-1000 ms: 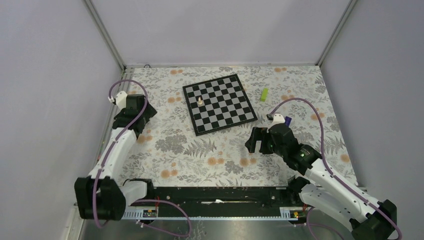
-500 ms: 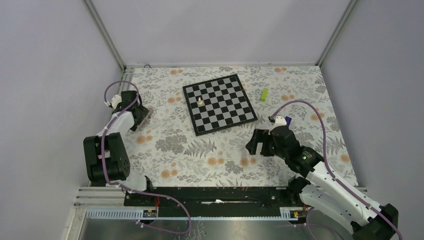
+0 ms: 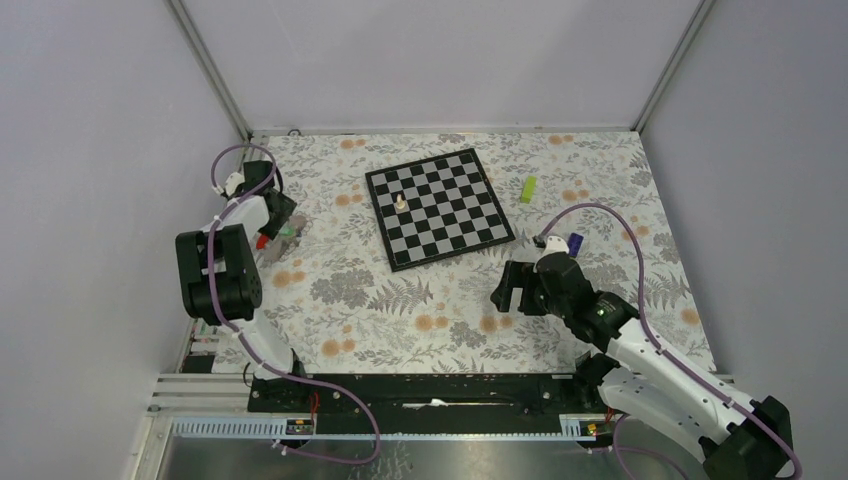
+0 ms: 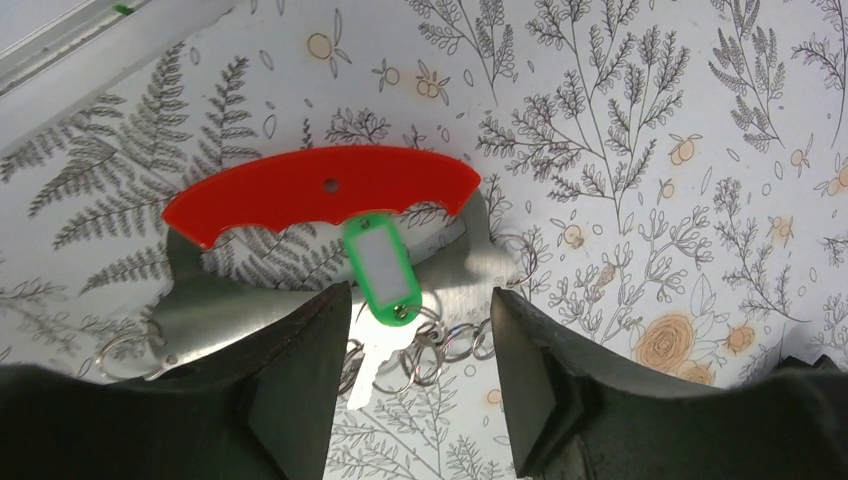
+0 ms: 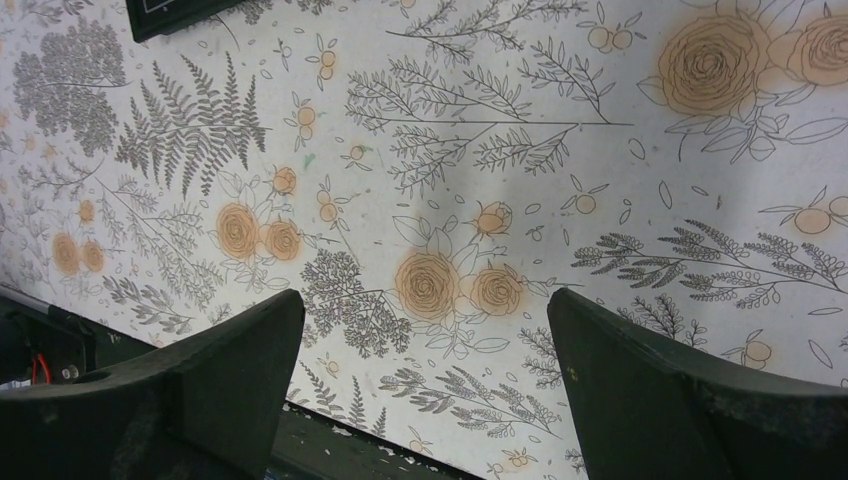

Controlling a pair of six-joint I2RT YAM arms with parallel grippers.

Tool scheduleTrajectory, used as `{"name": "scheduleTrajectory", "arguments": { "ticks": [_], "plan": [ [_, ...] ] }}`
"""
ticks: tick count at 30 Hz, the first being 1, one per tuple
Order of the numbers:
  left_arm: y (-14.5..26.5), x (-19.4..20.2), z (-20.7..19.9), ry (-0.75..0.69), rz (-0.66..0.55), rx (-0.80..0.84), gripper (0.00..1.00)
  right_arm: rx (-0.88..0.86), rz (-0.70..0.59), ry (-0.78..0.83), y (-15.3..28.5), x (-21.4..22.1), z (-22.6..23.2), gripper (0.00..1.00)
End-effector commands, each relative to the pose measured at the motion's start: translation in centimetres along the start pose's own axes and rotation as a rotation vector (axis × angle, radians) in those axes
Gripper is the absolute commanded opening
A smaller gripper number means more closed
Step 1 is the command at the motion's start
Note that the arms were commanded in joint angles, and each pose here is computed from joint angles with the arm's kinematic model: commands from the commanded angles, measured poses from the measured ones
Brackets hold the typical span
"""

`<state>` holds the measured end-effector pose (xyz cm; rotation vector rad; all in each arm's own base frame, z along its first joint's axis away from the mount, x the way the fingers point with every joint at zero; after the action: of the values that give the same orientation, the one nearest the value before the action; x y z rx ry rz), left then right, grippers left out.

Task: Remove the keys from the keyring
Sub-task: Pick up the keyring from the center of the board.

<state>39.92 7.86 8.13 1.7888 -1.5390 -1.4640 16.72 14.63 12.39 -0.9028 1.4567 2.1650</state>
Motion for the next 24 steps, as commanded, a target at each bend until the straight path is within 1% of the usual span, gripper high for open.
{"name": "scheduleTrajectory", "arguments": {
  "ticks": [1,5,9,11,15,17,20,24],
  "plan": [
    [-0.3,-0.7,-1.7,0.040,0.015,0.014,0.58,-0.007,-0.018,-0.030,-0.6,-0.3,0.3,1.00],
    [-0.6,-0.6,-1.8,0.051,0.025,0.001,0.56,0.002,-0.004,-0.024,-0.9,-0.1,0.2,1.00],
    [-0.9,-0.3,-1.7,0.040,0.038,-0.009,0.48,0.001,0.004,-0.026,-1.0,-0.1,0.3,1.00],
    [-1.1,-0.2,-1.6,0.038,0.046,-0.017,0.46,-0.005,0.007,-0.030,-1.0,0.0,0.4,1.00],
    [-1.3,0.1,-1.2,0.036,0.057,-0.040,0.45,-0.009,0.006,-0.038,-1.2,0.1,0.4,1.00],
    [-1.3,0.2,-0.8,0.037,0.063,-0.078,0.46,-0.008,0.008,-0.040,-1.2,0.1,0.4,1.00],
    [-1.2,-0.1,-0.4,0.038,0.062,-0.128,0.46,-0.009,0.007,-0.044,-1.2,0.1,0.4,1.00],
    [-1.0,-0.4,-0.6,0.040,0.058,-0.152,0.47,-0.009,0.008,-0.042,-1.2,0.1,0.4,1.00]
  ]
}}
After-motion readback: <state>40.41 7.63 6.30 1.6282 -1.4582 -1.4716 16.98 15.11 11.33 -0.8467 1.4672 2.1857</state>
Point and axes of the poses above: each gripper's point midway between its finger pads, its own y axis back along the fingers, its own z axis along the line the jaws close on, x = y × z, the point moved 3 cm from there along y, back along the fingers, and after that the axes turned 12 degrees about y, right-handed, at the moved point
